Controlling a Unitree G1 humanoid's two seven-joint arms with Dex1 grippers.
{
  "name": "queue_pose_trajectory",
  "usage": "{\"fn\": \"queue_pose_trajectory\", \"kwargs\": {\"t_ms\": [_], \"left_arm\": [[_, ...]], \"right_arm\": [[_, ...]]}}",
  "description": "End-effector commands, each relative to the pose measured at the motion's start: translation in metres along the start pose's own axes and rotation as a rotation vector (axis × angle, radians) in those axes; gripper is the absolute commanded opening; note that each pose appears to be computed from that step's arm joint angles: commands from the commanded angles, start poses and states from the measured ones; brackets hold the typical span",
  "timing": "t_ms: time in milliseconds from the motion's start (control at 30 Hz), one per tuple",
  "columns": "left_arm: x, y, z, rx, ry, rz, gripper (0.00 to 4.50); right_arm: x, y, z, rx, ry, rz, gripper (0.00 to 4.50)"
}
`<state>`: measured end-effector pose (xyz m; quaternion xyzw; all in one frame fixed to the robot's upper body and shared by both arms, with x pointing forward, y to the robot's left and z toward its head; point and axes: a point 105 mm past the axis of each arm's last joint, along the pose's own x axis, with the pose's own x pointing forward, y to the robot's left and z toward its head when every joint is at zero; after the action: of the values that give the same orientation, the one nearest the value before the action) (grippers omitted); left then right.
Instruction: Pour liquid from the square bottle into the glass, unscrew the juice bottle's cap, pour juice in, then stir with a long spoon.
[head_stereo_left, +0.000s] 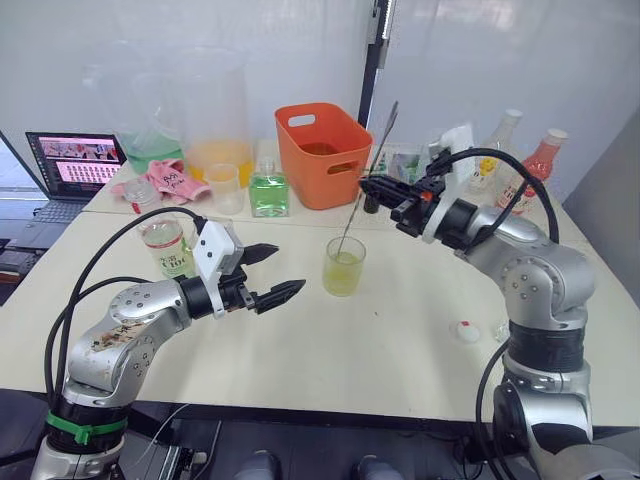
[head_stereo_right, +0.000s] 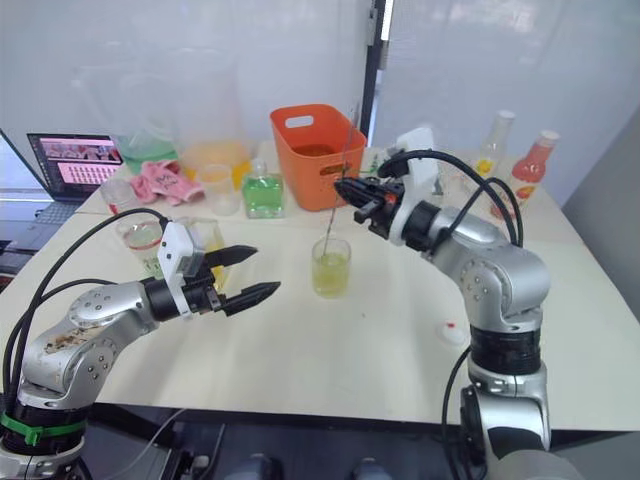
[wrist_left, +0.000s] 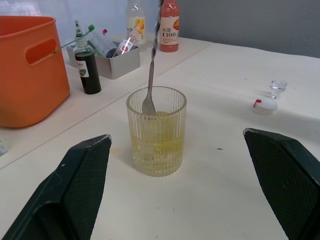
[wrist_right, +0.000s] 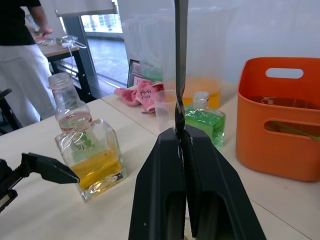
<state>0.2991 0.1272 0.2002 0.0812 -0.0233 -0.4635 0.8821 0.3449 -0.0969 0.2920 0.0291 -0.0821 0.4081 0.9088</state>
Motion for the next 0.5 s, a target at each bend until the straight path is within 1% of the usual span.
{"fn": "queue_pose_trajectory", "kwargs": {"t_ms": [33, 167, 267, 300, 333, 433, 500], "left_arm": [[0.000, -0.005, 0.011, 0.031, -0.034, -0.019, 4.49], [0.000, -0.006, 0.008, 0.021, -0.034, -0.021, 4.49], [-0.001, -0.006, 0.006, 0.019, -0.029, -0.022, 4.49], [-0.002, -0.006, 0.005, 0.020, -0.026, -0.023, 4.49], [-0.004, -0.006, 0.004, 0.019, -0.025, -0.025, 4.49], [-0.007, -0.008, 0.004, 0.016, -0.029, -0.042, 4.49], [-0.008, -0.009, 0.004, 0.015, -0.032, -0.055, 4.49]], "right_arm": [[-0.015, -0.001, 0.034, -0.012, -0.092, -0.006, 0.00], [-0.029, -0.008, 0.047, 0.028, -0.116, -0.037, 0.00], [-0.041, -0.010, 0.050, 0.073, -0.094, -0.039, 0.00], [-0.044, -0.010, 0.048, 0.101, -0.065, -0.031, 0.00], [-0.051, -0.008, 0.040, 0.138, 0.001, -0.012, 0.00], [-0.065, -0.007, 0.023, 0.224, 0.134, 0.014, 0.00], [-0.069, -0.008, 0.016, 0.260, 0.175, 0.011, 0.00]]}}
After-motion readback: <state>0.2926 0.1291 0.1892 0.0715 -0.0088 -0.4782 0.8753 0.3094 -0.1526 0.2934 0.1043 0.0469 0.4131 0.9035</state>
